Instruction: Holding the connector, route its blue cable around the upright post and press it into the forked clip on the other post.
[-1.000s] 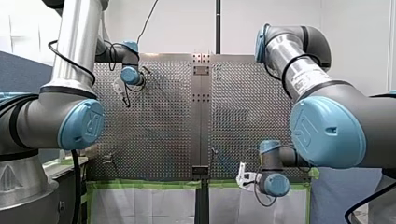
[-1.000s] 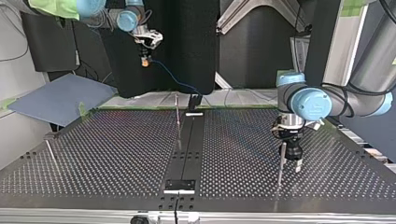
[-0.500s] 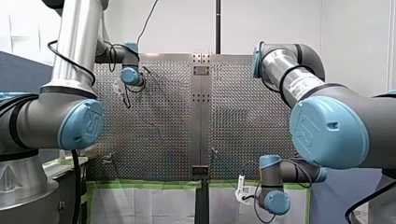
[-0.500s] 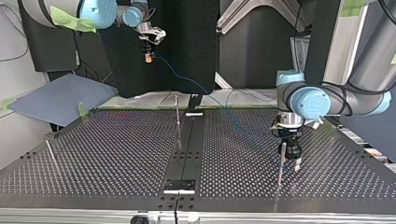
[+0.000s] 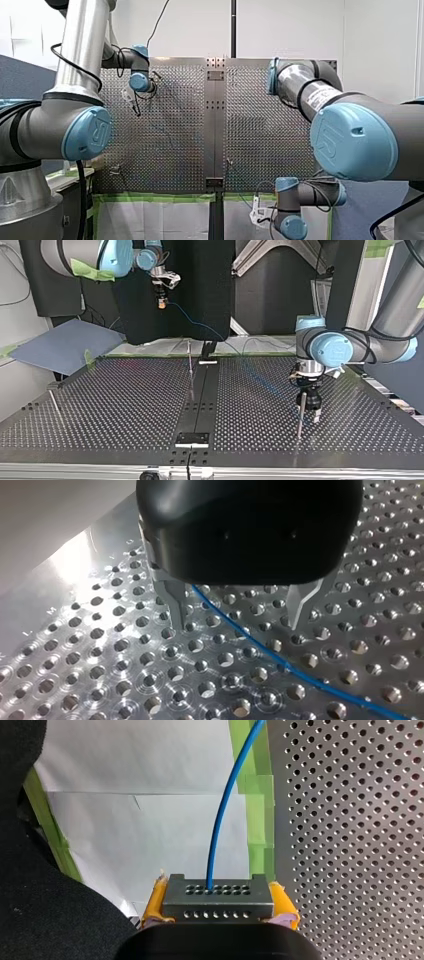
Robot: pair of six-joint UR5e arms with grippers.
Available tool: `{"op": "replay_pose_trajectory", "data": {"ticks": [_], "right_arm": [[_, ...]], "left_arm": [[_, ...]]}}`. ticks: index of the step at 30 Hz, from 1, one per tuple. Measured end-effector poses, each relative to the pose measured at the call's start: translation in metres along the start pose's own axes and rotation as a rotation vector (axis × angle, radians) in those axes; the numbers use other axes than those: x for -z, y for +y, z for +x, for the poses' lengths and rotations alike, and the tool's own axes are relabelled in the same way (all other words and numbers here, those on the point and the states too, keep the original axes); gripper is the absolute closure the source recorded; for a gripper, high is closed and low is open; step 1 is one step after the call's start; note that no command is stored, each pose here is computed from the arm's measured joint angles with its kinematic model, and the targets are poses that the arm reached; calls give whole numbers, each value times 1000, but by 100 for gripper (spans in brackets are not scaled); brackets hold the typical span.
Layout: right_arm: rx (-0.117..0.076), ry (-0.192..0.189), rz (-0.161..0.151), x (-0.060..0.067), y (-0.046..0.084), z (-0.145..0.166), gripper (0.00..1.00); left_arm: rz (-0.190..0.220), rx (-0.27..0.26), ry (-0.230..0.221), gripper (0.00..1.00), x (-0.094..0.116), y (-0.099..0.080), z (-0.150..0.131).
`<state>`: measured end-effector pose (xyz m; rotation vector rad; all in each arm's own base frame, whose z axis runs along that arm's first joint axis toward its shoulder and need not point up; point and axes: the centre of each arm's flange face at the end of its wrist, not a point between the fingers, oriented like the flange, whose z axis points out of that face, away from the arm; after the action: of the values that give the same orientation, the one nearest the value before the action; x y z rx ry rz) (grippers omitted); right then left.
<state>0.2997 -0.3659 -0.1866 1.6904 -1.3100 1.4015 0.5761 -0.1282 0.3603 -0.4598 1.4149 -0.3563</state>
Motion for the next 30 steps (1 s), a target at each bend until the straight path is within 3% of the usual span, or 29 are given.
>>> {"op": "replay_pose_trajectory", "data": {"ticks": [14,25,30], "right_arm": [[11,-80,-11,11,7,-51,100],[74,-81,-13,11,8,-51,100],[82,-76,-4,8,4,-37,100]], "left_arm": [[6,-1,20,0,4,-5,4],[9,0,26,0,5,-8,6],[10,0,27,0,6,-9,7]]}}
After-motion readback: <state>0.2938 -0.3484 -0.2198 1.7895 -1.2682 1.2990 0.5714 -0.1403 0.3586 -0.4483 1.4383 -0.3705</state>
